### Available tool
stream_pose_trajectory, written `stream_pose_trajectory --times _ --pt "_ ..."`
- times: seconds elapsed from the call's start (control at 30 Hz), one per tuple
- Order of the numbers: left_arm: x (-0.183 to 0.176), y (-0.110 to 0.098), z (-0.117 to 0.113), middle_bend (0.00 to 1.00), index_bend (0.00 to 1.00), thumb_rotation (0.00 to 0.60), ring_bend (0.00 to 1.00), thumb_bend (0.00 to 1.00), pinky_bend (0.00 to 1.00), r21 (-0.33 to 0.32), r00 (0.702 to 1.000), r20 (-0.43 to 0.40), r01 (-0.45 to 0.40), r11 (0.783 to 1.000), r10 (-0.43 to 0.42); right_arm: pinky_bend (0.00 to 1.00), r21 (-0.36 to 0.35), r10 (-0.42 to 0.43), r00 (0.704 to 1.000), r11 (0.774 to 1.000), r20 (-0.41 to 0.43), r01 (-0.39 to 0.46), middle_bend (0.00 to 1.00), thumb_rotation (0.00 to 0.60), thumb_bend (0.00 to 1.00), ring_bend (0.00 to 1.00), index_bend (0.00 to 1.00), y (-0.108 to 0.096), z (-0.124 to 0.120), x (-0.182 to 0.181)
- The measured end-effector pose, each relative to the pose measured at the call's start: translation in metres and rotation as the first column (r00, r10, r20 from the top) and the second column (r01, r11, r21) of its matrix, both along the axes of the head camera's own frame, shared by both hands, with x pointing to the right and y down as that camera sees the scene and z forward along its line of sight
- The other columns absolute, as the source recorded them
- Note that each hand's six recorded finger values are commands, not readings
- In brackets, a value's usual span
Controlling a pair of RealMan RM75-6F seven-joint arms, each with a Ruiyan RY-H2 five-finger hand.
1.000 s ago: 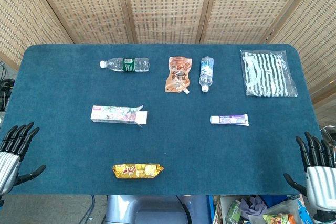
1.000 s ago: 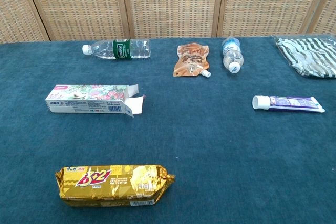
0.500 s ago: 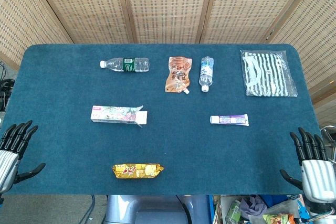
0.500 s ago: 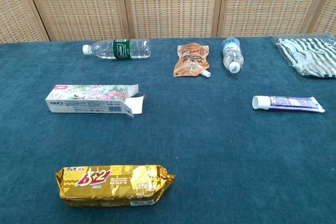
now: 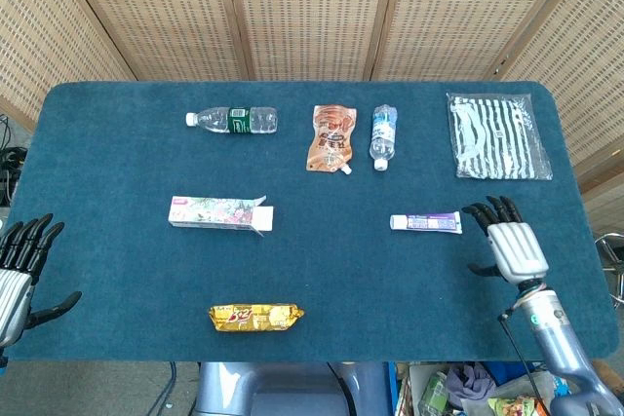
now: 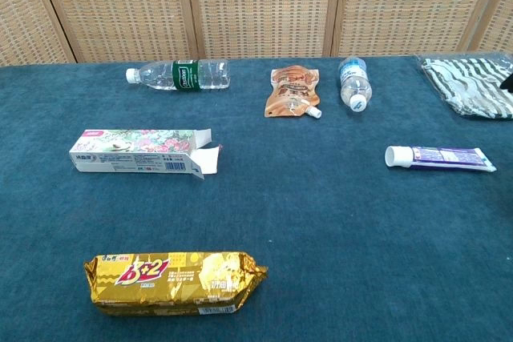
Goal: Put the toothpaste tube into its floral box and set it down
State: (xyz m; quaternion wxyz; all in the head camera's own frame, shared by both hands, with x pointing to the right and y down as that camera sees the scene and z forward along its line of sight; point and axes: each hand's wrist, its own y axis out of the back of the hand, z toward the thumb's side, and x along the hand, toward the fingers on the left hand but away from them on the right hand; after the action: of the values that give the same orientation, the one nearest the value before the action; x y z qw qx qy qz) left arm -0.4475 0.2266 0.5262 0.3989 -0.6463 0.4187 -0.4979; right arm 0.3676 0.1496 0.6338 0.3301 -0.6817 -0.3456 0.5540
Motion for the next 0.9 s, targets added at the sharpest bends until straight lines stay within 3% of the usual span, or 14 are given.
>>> stream_pose_trajectory --times 0.13,0.43,0.9 --pt "0.0 -0.001 0.002 0.0 0.0 0.6 0.0 0.19 0.0 -0.004 1.0 0.004 0.003 1.0 -0.003 0.15 -0.031 0.017 1.0 0.999 -0.008 -0.017 0.28 0.6 0.23 0.16 0.23 -0.013 0.026 -0.011" --pt "-0.002 -0.003 0.004 0.0 0.0 0.6 0.0 0.19 0.0 -0.01 1.0 0.009 0.012 1.0 -0.012 0.21 -0.09 0.052 0.998 0.994 -0.038 -0.055 0.31 0.6 0.34 0.19 0.25 -0.021 0.066 -0.021" --pt "-0.002 -0.006 0.01 0.0 0.0 0.6 0.0 0.19 0.0 -0.026 1.0 0.022 0.021 0.999 -0.02 0.21 -0.104 0.033 0.996 0.994 -0.079 -0.041 0.33 0.6 0.35 0.2 0.26 -0.028 0.095 -0.039"
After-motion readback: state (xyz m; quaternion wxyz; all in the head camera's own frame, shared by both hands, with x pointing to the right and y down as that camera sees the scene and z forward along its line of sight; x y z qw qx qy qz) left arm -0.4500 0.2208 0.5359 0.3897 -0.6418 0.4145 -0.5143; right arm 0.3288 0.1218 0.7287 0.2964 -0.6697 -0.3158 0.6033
